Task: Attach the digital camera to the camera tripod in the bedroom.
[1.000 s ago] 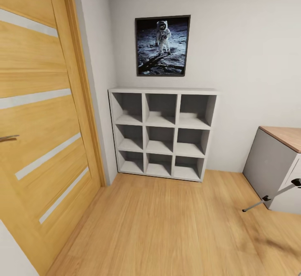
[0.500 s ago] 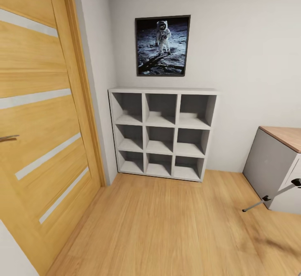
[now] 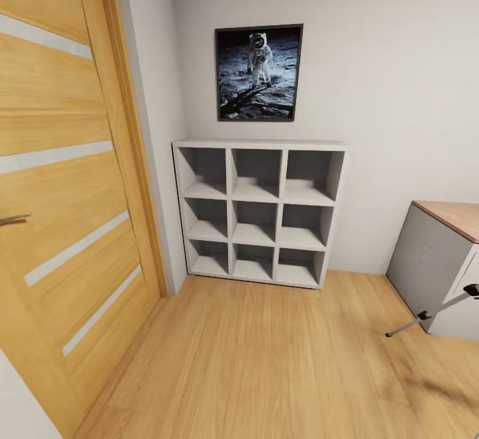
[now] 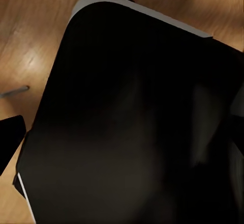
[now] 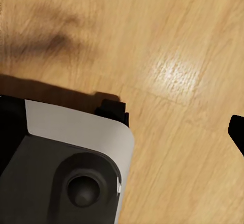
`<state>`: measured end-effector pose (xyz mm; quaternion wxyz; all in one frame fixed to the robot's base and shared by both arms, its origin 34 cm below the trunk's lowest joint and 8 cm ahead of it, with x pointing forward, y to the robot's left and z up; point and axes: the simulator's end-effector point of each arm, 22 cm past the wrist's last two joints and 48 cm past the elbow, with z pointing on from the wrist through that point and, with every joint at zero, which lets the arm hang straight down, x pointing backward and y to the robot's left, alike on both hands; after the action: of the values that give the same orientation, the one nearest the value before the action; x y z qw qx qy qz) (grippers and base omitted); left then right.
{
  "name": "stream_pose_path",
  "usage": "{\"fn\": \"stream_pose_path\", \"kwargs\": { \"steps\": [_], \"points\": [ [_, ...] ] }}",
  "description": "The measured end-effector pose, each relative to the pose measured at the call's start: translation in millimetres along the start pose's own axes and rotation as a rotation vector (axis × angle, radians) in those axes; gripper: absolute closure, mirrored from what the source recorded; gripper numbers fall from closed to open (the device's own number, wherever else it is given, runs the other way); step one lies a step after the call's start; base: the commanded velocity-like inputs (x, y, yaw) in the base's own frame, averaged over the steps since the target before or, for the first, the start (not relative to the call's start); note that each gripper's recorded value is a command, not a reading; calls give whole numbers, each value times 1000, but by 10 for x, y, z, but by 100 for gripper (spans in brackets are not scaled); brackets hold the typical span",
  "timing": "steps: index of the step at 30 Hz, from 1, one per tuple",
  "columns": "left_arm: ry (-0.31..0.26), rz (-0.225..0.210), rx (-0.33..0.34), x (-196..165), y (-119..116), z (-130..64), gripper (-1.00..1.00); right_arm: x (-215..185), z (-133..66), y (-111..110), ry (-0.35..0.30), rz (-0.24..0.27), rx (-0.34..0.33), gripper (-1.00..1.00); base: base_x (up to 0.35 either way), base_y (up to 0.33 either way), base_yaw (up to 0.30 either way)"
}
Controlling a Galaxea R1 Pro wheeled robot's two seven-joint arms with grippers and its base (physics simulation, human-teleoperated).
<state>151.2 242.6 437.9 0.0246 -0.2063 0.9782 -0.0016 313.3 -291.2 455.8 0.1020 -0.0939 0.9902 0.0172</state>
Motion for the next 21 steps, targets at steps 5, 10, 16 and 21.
{"fn": "stream_pose_path", "kwargs": {
  "steps": [5,10,16,21],
  "points": [
    [-4,-35,-4,-25,28,1,-100,7,-1,-11,3,-6,1,-100,0,0,0],
    [-61,-51,0,-337,55,2,-100,-64,5,-21,-2,-19,21,-100,0,0,0],
    [-193,-38,35,-1259,-140,-119,-100,-809,-69,-329,-102,36,158,-100,0,0,0],
    [-165,-19,-21,-1707,89,-254,-100,-1605,-232,-346,-187,117,204,-100,0,0,0]
  ]
}}
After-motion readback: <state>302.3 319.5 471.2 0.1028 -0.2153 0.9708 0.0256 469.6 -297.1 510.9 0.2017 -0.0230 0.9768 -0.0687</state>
